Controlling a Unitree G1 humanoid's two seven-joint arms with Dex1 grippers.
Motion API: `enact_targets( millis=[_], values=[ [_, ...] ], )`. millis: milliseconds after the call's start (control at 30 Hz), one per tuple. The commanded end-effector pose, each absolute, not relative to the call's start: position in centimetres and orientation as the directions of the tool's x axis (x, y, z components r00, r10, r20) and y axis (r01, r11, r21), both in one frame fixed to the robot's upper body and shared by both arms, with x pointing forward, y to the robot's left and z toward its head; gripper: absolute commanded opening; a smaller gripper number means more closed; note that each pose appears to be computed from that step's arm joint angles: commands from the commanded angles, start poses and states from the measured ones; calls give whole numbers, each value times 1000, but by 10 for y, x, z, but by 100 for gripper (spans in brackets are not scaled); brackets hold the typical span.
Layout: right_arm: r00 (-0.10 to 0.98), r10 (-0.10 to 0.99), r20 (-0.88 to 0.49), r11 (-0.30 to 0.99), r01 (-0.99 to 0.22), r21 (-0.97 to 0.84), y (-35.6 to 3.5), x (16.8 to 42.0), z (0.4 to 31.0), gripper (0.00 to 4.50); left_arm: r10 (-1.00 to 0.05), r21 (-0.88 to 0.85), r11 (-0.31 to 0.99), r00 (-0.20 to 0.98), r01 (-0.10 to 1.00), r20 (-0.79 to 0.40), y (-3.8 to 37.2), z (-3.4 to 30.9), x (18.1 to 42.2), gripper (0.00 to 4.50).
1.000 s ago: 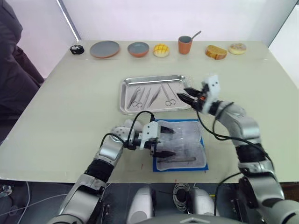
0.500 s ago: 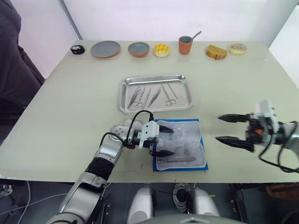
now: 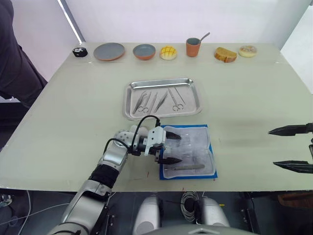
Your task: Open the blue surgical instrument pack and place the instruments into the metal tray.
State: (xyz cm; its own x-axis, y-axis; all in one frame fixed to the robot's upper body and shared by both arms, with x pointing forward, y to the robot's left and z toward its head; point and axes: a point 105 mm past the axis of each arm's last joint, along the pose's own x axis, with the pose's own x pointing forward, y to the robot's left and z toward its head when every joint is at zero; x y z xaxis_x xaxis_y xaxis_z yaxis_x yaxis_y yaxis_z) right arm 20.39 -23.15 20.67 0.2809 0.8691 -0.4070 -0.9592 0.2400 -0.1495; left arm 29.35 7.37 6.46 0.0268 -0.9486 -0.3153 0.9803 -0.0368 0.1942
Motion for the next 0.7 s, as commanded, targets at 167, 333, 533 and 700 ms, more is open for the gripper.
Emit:
enact_targets(
  millis=[167,333,533,700],
  values=[
    [279,872,-403,198,-952,-232,-171,217,169,437,-928,138,-33,21,990,-373,72,45,287,450],
    [214,885,-414,134,-968,-213,-138,221,144,414,-925,137,-35,20,990,-380,86,45,282,450],
    [158,872,-463,66,-976,-209,-120,222,114,211,-923,135,-36,19,990,-383,93,45,278,450],
    [154,866,-476,52,-974,-220,-113,226,101,211,-922,135,-36,19,990,-386,95,42,273,450]
  ],
)
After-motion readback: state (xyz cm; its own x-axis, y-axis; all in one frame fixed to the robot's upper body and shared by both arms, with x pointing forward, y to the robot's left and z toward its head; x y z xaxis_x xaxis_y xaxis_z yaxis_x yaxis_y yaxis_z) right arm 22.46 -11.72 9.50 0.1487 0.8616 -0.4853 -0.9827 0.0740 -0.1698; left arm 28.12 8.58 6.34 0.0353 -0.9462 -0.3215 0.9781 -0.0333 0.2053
